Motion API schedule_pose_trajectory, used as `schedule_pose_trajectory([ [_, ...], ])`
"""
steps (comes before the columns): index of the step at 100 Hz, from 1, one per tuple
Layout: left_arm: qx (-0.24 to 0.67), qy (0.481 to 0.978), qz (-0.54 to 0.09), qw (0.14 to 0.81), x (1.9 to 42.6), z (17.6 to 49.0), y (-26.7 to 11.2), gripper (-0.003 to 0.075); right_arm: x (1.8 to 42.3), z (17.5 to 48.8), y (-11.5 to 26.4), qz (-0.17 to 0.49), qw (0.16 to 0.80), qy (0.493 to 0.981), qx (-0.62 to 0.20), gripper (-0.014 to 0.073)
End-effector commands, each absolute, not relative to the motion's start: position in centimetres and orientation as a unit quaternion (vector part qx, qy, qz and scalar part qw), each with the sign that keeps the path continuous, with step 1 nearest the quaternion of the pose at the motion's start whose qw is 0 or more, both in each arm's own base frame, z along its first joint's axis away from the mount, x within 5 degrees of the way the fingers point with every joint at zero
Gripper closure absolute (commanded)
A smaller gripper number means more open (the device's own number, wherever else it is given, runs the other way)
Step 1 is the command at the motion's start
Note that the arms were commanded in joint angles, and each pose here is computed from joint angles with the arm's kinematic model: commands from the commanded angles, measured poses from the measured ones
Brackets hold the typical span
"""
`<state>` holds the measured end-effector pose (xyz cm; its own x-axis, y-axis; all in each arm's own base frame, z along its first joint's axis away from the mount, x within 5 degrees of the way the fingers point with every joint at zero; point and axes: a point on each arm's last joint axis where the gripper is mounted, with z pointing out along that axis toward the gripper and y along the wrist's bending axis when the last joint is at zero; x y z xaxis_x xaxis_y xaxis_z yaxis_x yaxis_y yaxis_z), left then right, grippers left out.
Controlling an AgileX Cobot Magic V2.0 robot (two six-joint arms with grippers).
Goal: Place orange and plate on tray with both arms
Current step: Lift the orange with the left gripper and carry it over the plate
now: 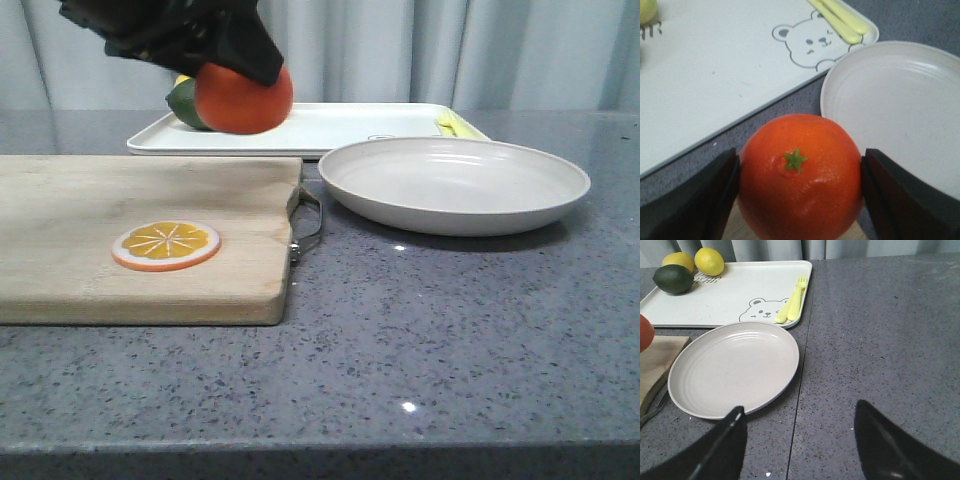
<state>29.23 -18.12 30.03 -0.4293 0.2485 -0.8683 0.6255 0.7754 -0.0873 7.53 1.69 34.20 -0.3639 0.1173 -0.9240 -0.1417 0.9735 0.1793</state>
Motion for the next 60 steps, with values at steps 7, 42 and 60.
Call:
schedule_pose_trajectory([
  [7,0.263,0.774,-0.235,0.526,28.2,34.7,-20.0,0.0398,7.8,35.9,1.6,0.115,0.607,0.786,-0.005,0.0118],
  [42,0.315,0.753,-0.266,0.513,28.6,33.3,-27.9,0.0398,7.8,36.0,1.6,0.115,0.611,0.783,-0.004,0.0118],
  [60,0.327,0.757,-0.269,0.498,30.1,31.4,-30.7,0.0398,7.9,36.1,1.6,0.115,0.613,0.781,-0.004,0.0118],
])
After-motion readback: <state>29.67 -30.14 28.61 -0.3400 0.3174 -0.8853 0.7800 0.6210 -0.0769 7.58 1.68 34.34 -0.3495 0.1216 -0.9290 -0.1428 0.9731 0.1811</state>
